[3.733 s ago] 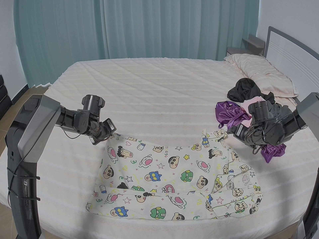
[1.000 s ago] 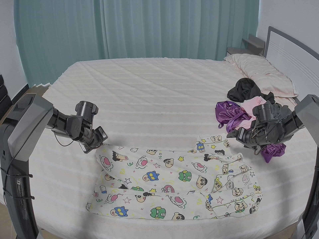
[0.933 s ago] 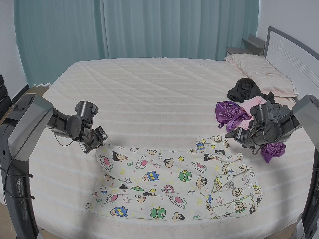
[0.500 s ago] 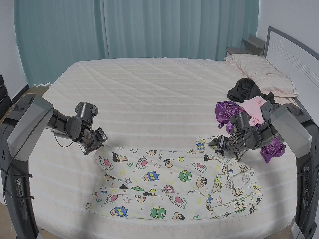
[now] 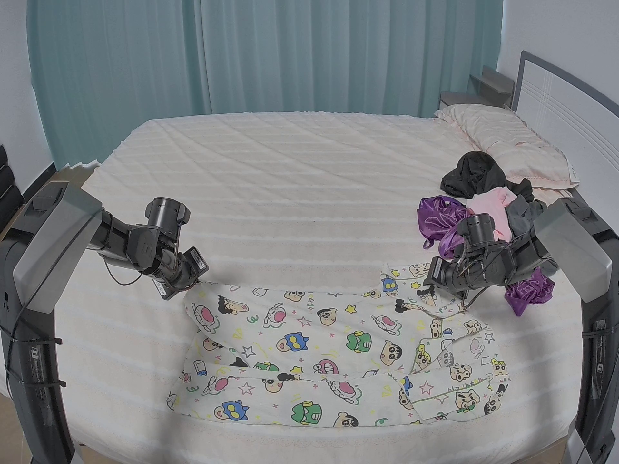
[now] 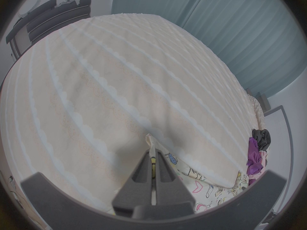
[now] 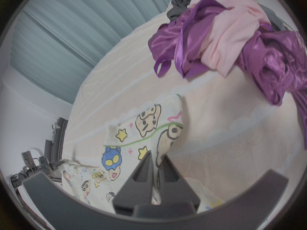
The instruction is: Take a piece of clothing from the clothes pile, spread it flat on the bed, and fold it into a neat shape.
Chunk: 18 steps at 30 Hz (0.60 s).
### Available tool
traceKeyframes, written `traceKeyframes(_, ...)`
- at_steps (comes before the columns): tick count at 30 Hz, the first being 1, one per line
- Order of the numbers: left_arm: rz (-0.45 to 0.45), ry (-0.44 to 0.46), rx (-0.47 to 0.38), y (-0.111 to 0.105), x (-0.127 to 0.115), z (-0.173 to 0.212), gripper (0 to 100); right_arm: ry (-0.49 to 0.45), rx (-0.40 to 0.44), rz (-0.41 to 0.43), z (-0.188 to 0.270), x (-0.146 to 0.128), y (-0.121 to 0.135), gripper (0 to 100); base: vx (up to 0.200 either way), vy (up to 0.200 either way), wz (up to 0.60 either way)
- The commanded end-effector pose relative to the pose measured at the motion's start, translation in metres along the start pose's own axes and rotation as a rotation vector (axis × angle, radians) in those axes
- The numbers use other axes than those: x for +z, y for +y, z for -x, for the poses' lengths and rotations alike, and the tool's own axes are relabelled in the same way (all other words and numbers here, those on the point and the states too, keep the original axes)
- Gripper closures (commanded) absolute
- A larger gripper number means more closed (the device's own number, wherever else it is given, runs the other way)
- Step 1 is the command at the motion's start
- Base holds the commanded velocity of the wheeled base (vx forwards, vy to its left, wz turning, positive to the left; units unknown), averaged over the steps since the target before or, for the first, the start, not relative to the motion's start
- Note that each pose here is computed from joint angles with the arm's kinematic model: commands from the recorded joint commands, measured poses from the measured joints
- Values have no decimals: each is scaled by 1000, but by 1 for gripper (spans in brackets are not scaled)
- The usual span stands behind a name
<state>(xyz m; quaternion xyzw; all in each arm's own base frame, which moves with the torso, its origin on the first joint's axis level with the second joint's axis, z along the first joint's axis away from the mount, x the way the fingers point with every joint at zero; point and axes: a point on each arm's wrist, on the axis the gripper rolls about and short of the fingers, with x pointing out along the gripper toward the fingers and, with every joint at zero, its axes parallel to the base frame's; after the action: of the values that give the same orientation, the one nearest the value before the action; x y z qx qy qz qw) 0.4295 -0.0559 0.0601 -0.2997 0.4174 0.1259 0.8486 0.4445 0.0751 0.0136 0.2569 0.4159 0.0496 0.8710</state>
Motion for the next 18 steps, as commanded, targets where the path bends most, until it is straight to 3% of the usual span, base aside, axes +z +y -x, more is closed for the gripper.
traceKeyframes(1, 1, -14, -12, -2, 3, 4, 100, -46, 36, -12, 17, 12, 2, 100, 0, 0, 0)
traceKeyframes(18, 17, -131, -118, -14, 20, 14, 100, -286, 187, -80, 31, 39, 15, 100, 0, 0, 0)
